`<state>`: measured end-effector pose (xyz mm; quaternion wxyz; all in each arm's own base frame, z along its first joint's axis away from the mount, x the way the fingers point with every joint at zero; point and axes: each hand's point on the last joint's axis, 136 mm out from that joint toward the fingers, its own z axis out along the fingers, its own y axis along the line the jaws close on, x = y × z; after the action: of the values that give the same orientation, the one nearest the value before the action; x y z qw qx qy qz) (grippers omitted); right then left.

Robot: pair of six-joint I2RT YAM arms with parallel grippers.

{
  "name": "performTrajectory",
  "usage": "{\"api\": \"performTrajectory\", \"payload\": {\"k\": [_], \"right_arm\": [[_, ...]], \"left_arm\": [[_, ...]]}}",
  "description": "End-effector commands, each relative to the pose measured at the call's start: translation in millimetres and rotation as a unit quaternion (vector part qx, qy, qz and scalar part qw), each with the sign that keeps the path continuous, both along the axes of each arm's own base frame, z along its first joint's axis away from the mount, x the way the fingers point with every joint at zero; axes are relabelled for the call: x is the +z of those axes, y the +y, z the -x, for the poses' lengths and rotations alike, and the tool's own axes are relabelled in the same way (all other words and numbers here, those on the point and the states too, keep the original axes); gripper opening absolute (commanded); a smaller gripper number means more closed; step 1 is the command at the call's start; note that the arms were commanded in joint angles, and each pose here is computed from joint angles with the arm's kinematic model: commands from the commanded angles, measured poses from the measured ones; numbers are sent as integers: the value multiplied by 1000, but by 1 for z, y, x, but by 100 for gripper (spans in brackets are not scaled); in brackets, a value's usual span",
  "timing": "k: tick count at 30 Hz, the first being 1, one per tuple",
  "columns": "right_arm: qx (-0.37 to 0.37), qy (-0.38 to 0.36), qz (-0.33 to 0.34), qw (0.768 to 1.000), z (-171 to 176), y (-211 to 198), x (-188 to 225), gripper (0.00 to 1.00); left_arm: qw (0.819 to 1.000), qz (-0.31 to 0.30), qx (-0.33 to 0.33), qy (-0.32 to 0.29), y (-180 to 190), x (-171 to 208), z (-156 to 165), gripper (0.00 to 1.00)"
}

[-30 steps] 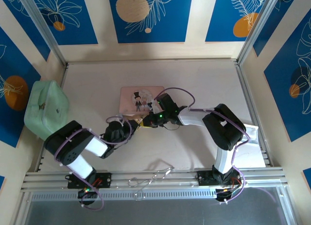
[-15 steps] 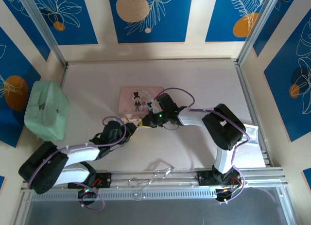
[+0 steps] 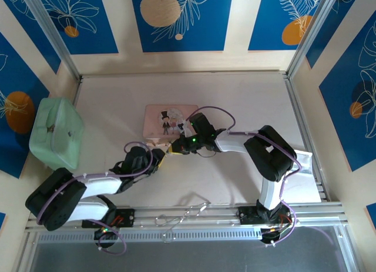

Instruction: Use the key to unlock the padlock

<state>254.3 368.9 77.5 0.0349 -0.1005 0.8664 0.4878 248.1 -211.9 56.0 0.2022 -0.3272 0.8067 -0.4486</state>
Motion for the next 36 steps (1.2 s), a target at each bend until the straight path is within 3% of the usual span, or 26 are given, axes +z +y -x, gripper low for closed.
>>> {"api": "performTrajectory", "payload": {"k": [1, 11, 15, 19, 23, 28, 32, 34, 36], "right_arm": [[3, 117, 34, 993, 31, -10, -35, 0], [5, 117, 33, 993, 29, -7, -37, 0], [3, 117, 37, 992, 30, -8, -37, 0], [-24, 103, 75, 992, 25, -18, -40, 0], [-93, 46, 179, 978, 16, -43, -36, 22], [-193, -38, 232, 952, 11, -54, -19, 41], [-214, -72, 240, 944, 13, -36, -26, 44], [-216, -52, 267, 938, 10, -35, -39, 44], [-200, -35, 249, 947, 5, -25, -44, 47]], "left_arm": [[1000, 21, -10, -6, -13, 12, -3, 32], [997, 70, 6, -18, -22, 10, -11, 28], [995, 90, 13, -30, -24, 16, -16, 22], [997, 62, 22, -27, -12, 11, -10, 20], [999, -1, 20, -28, 10, 12, 5, 16], [992, -120, 23, -27, 56, 30, 26, 33], [993, -112, 41, -13, 79, 29, 36, 36], [994, -101, 37, -8, 80, 26, 36, 37], [994, -102, 27, -10, 80, 26, 35, 39]]}}
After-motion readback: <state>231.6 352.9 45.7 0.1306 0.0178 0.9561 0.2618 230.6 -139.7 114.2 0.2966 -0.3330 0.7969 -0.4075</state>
